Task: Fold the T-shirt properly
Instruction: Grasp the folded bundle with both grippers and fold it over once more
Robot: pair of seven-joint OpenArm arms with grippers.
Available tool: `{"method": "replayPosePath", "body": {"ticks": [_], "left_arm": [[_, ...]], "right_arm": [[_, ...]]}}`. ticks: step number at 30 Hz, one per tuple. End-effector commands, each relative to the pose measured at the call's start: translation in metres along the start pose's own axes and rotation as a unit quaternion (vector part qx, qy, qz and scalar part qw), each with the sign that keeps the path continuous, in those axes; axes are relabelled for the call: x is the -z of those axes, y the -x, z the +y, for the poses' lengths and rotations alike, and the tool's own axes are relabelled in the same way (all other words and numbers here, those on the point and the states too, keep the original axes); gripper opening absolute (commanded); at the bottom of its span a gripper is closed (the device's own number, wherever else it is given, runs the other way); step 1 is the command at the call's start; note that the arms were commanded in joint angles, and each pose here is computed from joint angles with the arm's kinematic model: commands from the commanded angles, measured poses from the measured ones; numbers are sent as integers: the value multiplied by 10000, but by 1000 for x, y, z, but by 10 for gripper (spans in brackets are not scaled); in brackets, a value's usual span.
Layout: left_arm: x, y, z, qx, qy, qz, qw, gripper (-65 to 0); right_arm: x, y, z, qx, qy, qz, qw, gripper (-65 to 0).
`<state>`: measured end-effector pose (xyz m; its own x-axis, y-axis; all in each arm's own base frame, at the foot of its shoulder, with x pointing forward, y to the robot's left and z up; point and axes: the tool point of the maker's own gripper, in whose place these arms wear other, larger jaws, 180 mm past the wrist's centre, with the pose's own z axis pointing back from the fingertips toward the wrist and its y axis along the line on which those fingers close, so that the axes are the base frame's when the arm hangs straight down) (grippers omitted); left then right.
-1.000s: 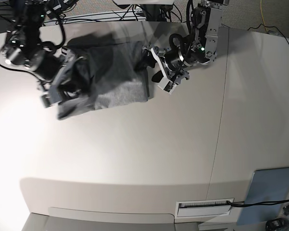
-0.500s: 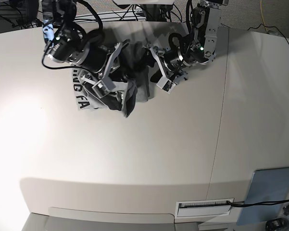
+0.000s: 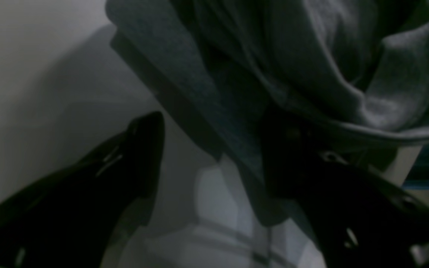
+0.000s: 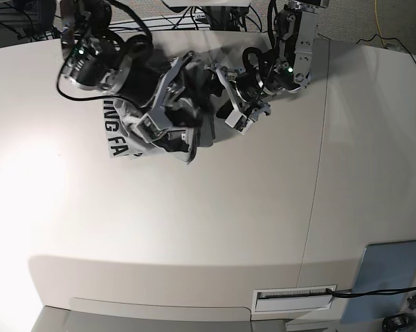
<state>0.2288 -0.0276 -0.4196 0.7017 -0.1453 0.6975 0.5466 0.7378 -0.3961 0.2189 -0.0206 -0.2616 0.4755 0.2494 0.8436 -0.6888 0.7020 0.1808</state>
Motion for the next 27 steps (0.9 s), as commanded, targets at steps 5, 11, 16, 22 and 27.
{"method": "replayPosePath", "body": {"ticks": [5, 11, 16, 22, 27], "left_arm": [[-1, 16, 4, 56, -134, 382, 9992, -240], [-1, 15, 4, 53, -131, 367, 9992, -240], [-1, 16, 4, 50, -132, 380, 9992, -240], [-1, 16, 4, 50, -129, 377, 9992, -240], [-1, 16, 4, 52, -132, 371, 9992, -240]], "right_arm": [[-22, 24, -23, -394, 602, 670, 9952, -434], [-32, 42, -38, -433, 979, 1045, 9887, -435], [-32, 45, -45, -441, 1135, 1108, 9864, -435], [-22, 77, -56, -47, 1066, 1466, 9834, -435], [-20, 82, -54, -121, 923, 1506, 9842, -587]]}}
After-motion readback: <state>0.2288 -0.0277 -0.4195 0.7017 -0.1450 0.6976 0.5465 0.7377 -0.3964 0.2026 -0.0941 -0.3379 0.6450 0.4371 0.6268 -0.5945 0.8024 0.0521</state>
